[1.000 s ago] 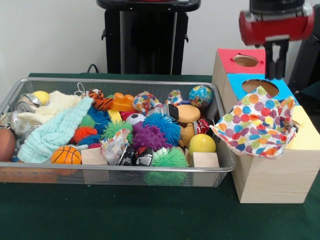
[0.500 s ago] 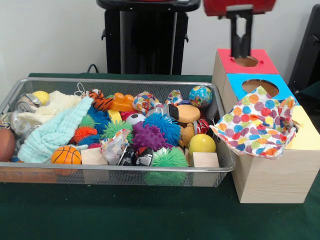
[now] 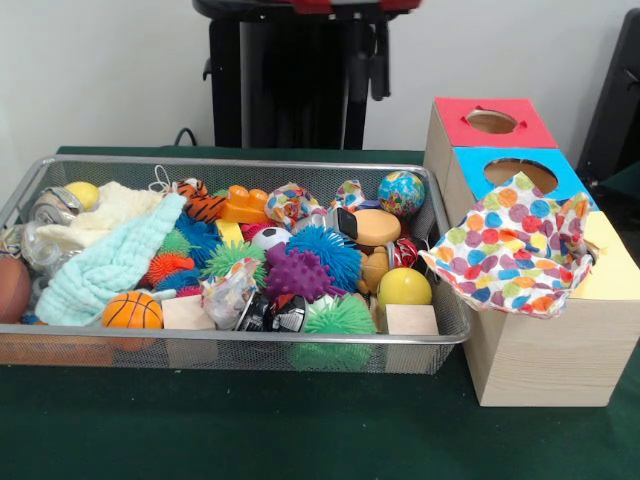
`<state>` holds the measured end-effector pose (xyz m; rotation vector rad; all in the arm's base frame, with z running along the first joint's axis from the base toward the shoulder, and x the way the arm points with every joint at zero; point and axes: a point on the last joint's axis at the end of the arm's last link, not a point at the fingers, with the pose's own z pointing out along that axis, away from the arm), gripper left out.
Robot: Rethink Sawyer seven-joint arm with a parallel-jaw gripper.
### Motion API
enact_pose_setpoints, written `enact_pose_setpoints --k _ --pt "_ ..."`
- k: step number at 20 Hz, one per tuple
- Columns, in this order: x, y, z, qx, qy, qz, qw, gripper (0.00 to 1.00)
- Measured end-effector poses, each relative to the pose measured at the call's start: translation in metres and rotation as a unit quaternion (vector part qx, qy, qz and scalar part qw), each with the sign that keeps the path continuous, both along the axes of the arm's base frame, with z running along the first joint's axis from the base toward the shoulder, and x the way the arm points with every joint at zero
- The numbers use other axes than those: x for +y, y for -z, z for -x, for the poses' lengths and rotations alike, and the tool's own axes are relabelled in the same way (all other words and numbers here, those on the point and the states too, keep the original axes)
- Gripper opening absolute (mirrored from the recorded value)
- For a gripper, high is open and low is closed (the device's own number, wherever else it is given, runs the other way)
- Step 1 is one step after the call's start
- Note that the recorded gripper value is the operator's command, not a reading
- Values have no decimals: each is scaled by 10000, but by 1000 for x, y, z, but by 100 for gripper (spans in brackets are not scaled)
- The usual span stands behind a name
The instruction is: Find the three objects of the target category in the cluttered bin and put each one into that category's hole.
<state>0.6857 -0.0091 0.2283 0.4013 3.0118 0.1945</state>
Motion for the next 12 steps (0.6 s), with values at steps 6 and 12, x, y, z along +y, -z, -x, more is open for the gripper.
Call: enact_pose_setpoints --k 6,12 --pt "-23 12 19 -165 8 169 9997 100" --pt "-18 28 32 -470 -133 256 9985 100"
